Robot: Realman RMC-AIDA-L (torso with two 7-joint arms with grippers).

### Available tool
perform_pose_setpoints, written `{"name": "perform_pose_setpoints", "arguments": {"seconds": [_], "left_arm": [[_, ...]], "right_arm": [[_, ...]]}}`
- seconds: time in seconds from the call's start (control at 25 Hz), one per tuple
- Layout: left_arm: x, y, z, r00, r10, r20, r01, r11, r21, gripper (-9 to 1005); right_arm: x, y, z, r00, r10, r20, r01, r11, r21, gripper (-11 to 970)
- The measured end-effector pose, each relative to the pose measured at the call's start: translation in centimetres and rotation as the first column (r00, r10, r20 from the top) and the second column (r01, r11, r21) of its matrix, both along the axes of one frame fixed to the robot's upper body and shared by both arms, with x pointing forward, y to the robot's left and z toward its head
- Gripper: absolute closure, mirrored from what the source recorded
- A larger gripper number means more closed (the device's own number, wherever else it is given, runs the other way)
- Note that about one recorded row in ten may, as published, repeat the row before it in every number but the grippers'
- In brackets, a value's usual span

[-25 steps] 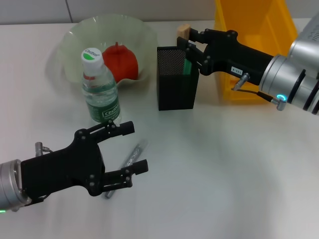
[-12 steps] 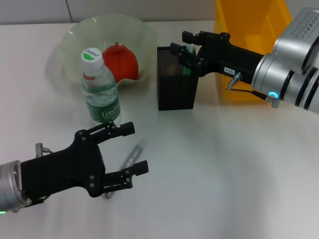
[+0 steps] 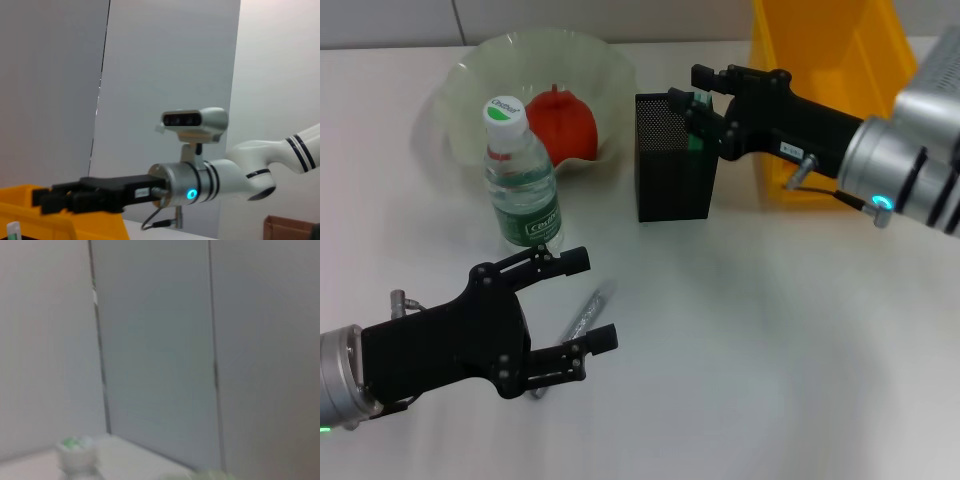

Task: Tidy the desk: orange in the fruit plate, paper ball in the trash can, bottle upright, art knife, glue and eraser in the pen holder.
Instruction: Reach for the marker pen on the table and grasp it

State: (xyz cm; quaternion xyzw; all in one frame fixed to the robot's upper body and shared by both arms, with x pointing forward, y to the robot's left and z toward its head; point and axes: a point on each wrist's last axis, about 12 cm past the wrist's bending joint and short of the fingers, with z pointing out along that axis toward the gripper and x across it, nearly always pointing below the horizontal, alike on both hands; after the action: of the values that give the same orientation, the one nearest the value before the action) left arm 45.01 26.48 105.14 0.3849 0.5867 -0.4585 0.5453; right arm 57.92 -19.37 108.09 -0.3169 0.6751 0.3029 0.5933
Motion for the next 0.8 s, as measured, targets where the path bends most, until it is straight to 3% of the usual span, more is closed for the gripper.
{"name": "perform_pose_setpoints", "arguments": {"seconds": [0.24,0.28,0.32,0.48,0.68,0.8], "left_arm": [[0.0,0.2,0.1,1.0,0.001,-0.005,-0.001,1.0,-0.008,208],[0.0,0.3,0.2,1.0,0.006,-0.006,-0.006,1.0,-0.014,208],[0.0,0.3,0.2,1.0,0.006,-0.006,-0.006,1.0,-0.014,208],[0.5,0.7,0.7,0.999,0.009,-0.041,-0.01,1.0,-0.026,209],[1.8,1.2,2.5,0.993,-0.055,-0.103,0.054,0.999,-0.008,209],[2.8,1.5,4.5,0.987,-0.086,-0.137,0.091,0.996,0.026,209]], "right_arm": [[-3.8,-2.1,-0.5,0.997,0.076,0.029,-0.08,0.985,0.155,564],[-5.5,-2.5,-1.3,0.993,0.113,0.038,-0.118,0.976,0.184,564],[-5.5,-2.5,-1.3,0.993,0.113,0.038,-0.118,0.976,0.184,564],[-8.7,-3.1,-3.4,0.985,0.163,0.052,-0.17,0.967,0.192,564],[-9.9,-3.4,-4.5,0.986,0.165,0.023,-0.166,0.97,0.174,564],[-10.3,-3.7,-5.2,0.988,0.154,-0.012,-0.15,0.974,0.17,564]]}}
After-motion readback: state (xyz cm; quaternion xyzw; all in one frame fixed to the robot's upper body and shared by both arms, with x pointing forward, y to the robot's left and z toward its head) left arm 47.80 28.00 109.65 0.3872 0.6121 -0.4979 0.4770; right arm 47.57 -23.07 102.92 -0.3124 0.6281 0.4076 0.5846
